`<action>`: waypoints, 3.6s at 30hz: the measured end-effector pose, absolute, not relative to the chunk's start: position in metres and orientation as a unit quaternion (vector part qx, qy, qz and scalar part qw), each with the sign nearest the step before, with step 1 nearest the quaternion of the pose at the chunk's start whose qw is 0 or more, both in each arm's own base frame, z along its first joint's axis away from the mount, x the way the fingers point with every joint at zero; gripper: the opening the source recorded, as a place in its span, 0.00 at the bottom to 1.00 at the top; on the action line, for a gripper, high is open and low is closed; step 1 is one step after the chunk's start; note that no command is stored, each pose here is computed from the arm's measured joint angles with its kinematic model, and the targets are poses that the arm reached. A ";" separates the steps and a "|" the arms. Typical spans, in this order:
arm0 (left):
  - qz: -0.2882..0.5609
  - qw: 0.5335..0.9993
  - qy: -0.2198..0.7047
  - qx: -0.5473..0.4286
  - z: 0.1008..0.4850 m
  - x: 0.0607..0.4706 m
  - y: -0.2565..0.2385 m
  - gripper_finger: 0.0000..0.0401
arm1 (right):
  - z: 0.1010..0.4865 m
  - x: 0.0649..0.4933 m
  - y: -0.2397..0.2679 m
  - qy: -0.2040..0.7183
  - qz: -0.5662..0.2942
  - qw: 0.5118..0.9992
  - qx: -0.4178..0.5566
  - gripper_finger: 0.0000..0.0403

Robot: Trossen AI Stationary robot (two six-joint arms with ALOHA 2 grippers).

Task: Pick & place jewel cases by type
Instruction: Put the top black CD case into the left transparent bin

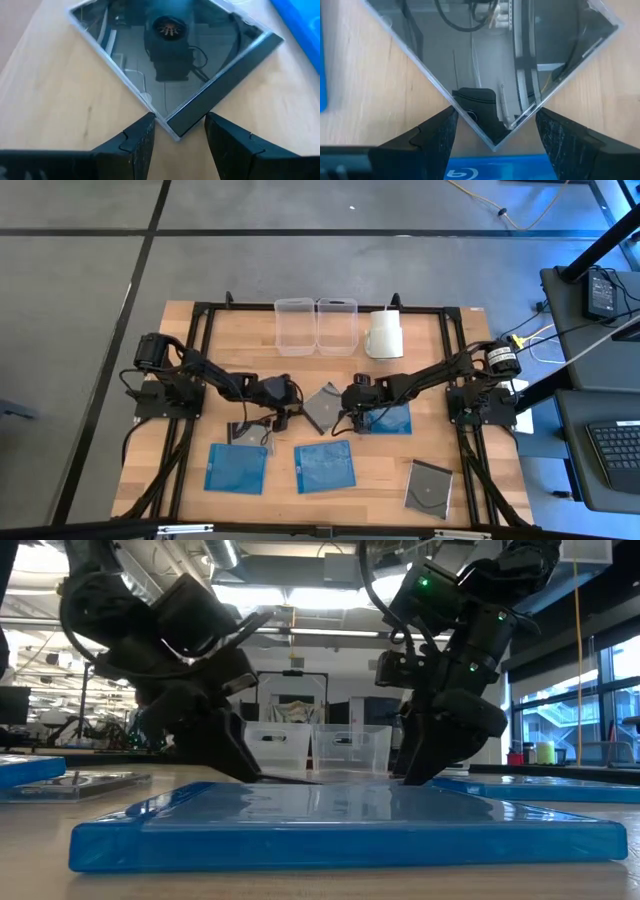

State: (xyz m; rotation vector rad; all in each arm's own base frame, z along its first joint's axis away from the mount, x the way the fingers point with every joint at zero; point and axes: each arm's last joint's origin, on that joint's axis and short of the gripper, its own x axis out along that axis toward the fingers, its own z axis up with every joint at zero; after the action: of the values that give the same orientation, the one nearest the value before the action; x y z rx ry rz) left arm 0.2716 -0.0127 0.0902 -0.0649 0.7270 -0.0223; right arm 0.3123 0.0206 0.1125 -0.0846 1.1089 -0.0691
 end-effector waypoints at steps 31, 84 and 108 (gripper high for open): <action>0.052 0.933 0.303 0.186 0.099 0.272 -0.049 0.43 | 0.113 0.314 0.022 0.519 -0.016 0.853 -0.041 0.68; 0.068 0.905 0.222 0.356 0.118 0.278 -0.063 0.16 | 0.113 0.315 0.022 0.515 -0.015 0.856 -0.040 0.68; 0.159 0.871 0.222 0.407 0.128 0.267 -0.083 0.12 | 0.168 0.278 0.009 0.518 -0.194 0.828 -0.088 0.68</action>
State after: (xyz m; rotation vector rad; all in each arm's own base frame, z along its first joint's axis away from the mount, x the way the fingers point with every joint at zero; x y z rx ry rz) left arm 0.2668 -0.0834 0.1283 0.8511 0.4647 0.3330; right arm 0.2781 0.0090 0.1678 -0.1862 1.1001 -0.4126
